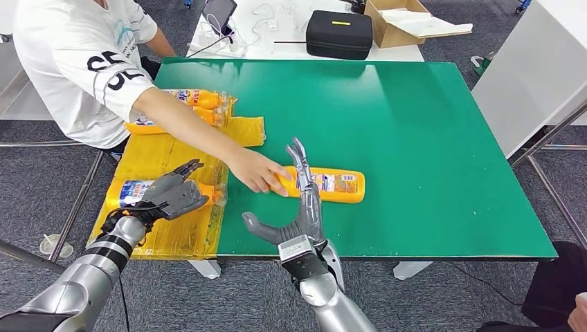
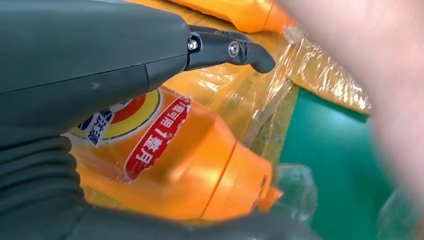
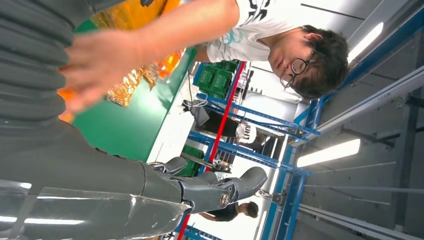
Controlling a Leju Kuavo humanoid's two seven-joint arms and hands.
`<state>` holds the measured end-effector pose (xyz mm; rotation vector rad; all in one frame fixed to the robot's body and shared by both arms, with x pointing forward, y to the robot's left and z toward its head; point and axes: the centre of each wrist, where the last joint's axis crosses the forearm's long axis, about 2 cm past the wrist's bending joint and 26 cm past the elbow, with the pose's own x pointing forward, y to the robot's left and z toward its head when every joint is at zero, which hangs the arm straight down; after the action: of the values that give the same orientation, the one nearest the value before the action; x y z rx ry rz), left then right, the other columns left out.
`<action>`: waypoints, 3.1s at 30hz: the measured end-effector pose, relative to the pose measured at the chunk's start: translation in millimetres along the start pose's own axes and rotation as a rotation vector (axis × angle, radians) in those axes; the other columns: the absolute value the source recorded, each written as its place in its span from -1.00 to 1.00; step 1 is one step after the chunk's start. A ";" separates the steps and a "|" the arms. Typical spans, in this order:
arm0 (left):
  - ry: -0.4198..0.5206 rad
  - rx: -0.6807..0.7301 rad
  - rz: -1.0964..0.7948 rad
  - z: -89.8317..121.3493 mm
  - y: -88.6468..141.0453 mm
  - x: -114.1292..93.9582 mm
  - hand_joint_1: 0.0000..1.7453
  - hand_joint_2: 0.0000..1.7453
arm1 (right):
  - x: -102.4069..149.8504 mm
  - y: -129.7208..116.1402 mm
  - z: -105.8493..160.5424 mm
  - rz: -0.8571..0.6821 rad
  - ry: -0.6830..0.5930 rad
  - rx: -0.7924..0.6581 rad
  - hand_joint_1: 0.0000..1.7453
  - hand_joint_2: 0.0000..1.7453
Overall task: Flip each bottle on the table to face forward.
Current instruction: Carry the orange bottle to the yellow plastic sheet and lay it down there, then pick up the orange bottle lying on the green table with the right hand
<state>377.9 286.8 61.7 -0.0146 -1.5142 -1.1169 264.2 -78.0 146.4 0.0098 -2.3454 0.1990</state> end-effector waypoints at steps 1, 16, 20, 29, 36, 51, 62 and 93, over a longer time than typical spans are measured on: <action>-0.008 0.036 0.014 -0.4 -1.1 0.7 -1.00 -1.00 | 0.1 0.3 -0.1 0.000 0.000 0.000 -1.00 1.00; -0.148 1.020 0.500 -5.7 10.0 30.1 -1.00 1.00 | -9.6 1.3 3.1 0.219 0.188 0.177 -1.00 1.00; -0.154 1.117 0.490 9.0 7.8 28.4 -1.00 1.00 | -26.2 -16.9 10.4 0.337 0.308 0.261 -1.00 1.00; -0.098 1.129 0.461 32.7 -25.7 20.6 -1.00 1.00 | -61.4 -75.9 24.2 0.574 0.531 0.372 -1.00 1.00; -0.056 1.104 0.473 39.4 -49.6 17.6 -1.00 1.00 | -76.0 -108.7 25.5 0.648 0.608 0.406 -1.00 1.00; -0.066 1.051 0.501 30.8 -57.5 22.0 -1.00 1.00 | -98.1 -125.0 6.9 0.660 0.714 0.527 -1.00 1.00; -0.059 1.017 0.545 23.5 -60.8 21.1 -1.00 1.00 | -116.1 -139.1 -26.4 0.680 0.787 0.627 -1.00 1.00; -0.029 0.950 0.608 5.2 -64.1 22.0 -1.00 1.00 | -131.0 -147.8 -46.6 0.605 0.866 0.930 1.00 1.00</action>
<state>330.5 243.3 39.9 0.1508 -1.7675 0.1311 399.4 -224.1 106.9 -0.2738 -1.1803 1.2820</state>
